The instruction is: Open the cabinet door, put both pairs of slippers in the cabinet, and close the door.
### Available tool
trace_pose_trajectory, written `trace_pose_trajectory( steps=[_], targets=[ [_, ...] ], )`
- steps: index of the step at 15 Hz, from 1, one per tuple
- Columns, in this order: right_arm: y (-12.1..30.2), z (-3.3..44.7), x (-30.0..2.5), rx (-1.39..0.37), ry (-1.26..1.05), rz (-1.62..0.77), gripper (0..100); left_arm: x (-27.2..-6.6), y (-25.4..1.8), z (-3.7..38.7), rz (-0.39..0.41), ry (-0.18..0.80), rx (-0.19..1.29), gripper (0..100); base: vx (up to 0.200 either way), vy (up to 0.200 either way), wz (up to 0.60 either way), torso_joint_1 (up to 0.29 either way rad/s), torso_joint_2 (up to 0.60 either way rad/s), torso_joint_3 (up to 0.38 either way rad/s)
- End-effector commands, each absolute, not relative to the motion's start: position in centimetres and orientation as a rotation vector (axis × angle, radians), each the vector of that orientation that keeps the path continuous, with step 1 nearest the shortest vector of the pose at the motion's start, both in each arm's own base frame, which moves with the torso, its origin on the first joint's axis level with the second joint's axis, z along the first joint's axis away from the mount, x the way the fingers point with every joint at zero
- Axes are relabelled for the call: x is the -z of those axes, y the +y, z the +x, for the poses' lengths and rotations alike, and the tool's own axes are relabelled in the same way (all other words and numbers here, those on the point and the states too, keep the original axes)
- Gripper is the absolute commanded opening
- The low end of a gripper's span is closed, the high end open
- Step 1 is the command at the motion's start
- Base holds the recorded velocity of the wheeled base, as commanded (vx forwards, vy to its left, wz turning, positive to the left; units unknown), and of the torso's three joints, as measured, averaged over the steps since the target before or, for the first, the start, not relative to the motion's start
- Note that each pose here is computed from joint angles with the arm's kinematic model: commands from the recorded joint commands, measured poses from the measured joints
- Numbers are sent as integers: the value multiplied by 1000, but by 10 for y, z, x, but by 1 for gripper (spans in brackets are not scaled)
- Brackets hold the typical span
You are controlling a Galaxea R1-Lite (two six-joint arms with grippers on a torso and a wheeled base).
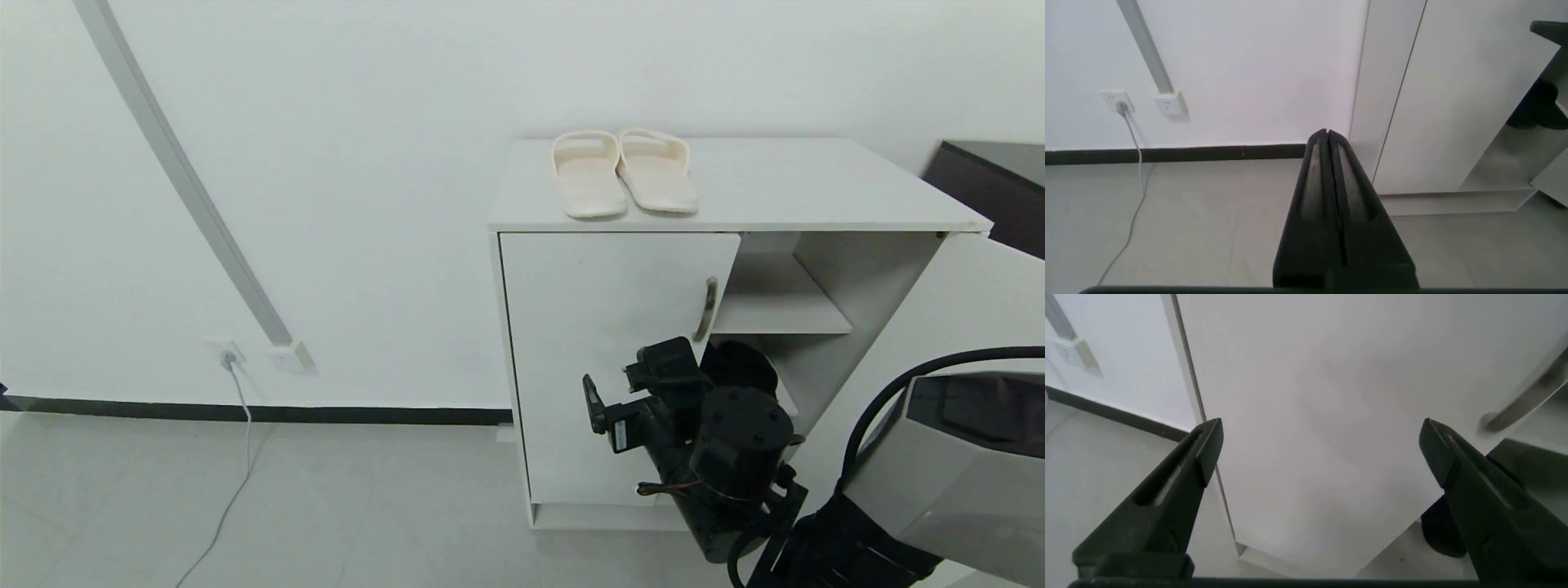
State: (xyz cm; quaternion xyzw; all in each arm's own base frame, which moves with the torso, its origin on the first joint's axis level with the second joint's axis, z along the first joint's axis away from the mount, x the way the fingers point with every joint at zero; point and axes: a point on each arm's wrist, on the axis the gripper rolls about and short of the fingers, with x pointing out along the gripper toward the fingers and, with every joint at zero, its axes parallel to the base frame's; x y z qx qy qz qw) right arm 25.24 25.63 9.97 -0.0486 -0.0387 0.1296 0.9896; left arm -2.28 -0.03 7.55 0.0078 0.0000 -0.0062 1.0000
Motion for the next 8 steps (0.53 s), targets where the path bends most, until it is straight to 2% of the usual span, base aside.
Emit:
trace_pose_trajectory(
  steps=[1, 8],
  targets=[
    [255, 254, -99, -256, -76, -99, 100, -76, 0, -23, 15, 1, 12, 0, 0, 0, 0, 188, -491, -315],
    [252, 256, -98, -245, -72, -103, 100, -76, 0, -23, 17, 1, 14, 0, 0, 0, 0, 216, -525, -314]
  ],
)
